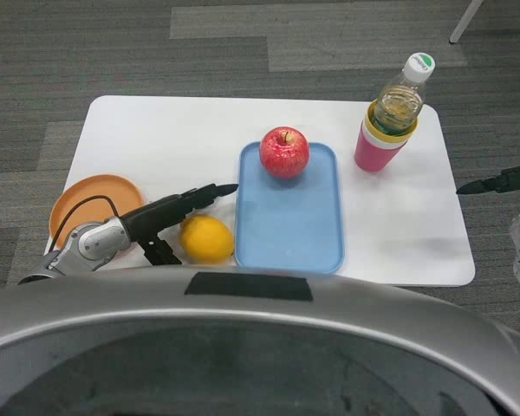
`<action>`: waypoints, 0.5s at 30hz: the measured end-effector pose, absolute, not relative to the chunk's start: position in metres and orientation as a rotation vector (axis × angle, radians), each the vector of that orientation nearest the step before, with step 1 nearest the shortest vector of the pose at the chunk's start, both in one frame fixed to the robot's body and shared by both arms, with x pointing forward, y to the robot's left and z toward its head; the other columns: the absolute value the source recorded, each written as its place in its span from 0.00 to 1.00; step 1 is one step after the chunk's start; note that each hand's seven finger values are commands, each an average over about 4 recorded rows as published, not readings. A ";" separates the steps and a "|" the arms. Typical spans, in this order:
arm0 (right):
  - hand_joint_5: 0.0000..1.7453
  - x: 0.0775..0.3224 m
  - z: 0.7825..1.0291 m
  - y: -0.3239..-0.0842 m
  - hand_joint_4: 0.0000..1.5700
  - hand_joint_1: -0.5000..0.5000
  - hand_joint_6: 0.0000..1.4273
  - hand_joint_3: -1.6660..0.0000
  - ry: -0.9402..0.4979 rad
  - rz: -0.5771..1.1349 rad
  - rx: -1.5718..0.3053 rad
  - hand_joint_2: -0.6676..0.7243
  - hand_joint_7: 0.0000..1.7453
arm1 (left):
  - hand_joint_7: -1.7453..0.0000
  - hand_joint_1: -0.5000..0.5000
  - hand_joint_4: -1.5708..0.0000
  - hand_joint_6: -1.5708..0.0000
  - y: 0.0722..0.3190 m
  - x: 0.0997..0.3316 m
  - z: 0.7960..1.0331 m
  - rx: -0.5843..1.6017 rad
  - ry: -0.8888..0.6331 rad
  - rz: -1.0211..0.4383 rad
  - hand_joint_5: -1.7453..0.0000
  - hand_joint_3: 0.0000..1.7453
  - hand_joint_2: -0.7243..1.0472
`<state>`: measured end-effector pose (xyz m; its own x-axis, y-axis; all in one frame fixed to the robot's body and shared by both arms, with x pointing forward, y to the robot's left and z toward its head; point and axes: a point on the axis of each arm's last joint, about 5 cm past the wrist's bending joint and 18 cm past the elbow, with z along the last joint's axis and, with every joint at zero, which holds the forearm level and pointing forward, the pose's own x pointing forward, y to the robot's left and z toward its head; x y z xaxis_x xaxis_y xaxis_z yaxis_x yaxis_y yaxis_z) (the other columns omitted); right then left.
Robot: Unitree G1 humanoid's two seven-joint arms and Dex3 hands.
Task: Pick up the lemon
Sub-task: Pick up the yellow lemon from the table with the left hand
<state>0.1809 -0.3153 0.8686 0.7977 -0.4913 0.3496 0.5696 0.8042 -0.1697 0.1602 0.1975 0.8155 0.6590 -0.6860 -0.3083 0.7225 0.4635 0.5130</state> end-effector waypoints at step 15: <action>0.00 0.181 0.869 -0.315 0.00 0.08 0.00 1.00 -0.297 -0.577 -0.274 0.91 0.00 | 0.04 1.00 1.00 0.55 0.199 0.165 0.816 0.620 0.070 -0.821 0.65 0.06 0.55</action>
